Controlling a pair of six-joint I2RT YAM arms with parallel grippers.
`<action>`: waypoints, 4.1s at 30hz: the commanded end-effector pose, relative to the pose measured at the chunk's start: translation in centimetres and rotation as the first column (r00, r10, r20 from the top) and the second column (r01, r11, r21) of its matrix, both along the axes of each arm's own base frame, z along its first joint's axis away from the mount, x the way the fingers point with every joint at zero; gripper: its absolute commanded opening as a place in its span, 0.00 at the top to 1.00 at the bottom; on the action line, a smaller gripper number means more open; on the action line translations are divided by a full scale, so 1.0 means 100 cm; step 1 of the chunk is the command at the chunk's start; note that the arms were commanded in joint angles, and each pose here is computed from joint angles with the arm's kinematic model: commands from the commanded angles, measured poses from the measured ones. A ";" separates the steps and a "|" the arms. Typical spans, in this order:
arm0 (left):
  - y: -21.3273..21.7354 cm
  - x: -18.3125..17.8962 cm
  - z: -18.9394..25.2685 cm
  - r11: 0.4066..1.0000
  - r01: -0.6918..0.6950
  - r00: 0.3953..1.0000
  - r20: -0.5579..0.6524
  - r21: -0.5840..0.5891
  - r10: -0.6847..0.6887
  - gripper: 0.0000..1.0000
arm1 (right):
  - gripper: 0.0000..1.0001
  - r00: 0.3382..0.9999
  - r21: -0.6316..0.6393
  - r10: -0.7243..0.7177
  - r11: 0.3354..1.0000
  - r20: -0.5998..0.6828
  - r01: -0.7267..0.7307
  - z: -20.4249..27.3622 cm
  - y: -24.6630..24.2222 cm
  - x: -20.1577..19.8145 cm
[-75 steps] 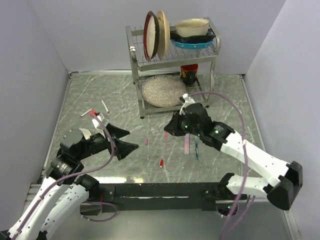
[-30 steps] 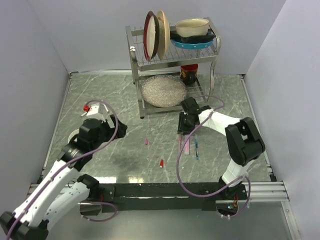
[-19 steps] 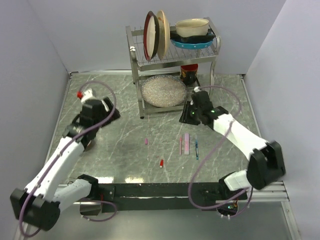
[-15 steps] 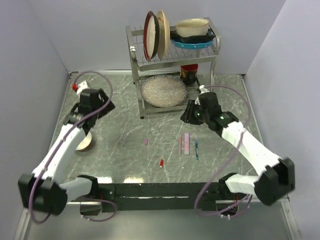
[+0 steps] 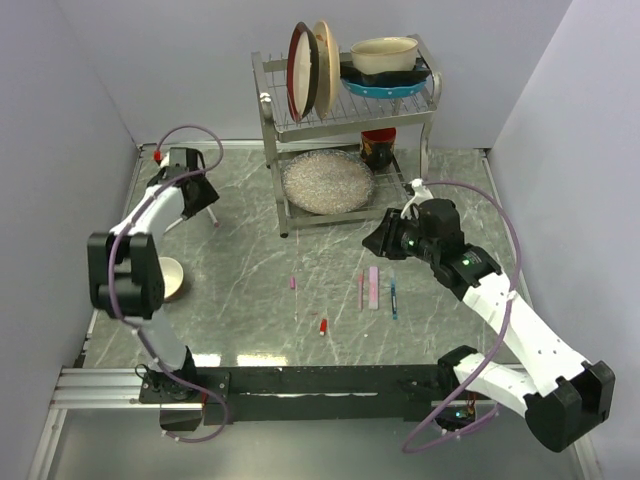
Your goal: Insert the pens into the pen caps
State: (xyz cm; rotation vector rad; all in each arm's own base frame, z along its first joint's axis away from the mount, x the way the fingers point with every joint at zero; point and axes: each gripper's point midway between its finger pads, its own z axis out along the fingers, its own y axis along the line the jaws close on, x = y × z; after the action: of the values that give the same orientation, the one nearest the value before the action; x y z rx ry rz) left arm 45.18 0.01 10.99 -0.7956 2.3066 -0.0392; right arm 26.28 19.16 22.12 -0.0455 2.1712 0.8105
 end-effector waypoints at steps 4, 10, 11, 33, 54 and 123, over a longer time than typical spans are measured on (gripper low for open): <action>0.001 0.038 -0.035 0.997 0.070 0.994 -0.081 0.015 -0.068 0.44 | 0.64 0.995 0.022 0.007 1.000 0.101 -0.009 0.023 0.000 0.002; 0.007 0.048 -0.061 0.998 0.053 0.988 -0.148 0.024 -0.049 0.48 | 0.67 0.995 0.007 0.003 1.000 0.102 -0.004 0.022 -0.001 0.005; 0.008 0.047 -0.065 0.998 0.048 0.987 -0.155 0.026 -0.044 0.50 | 0.67 0.995 0.004 -0.001 1.000 0.102 0.000 0.022 -0.002 0.005; -0.026 -0.043 -0.054 0.984 0.098 0.977 -0.174 -0.152 -0.124 0.99 | 0.63 0.995 0.130 0.033 0.991 0.096 -0.045 0.043 0.009 -0.015; -0.250 -0.238 0.089 0.259 0.912 0.401 0.558 -0.318 -0.726 0.99 | 0.49 0.981 0.392 0.162 0.914 -0.109 -0.107 0.011 0.129 -0.019; -0.110 -0.210 0.104 0.913 0.403 0.836 0.434 -0.072 -0.335 0.01 | 0.65 0.898 -0.500 -0.156 0.863 -0.411 -0.079 -0.191 0.138 -0.057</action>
State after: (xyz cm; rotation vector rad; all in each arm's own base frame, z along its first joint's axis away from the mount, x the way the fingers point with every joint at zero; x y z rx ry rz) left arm 24.02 -11.48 21.00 -0.3520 2.0501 -0.5526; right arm 20.06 33.52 2.81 -0.1194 2.7847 0.2846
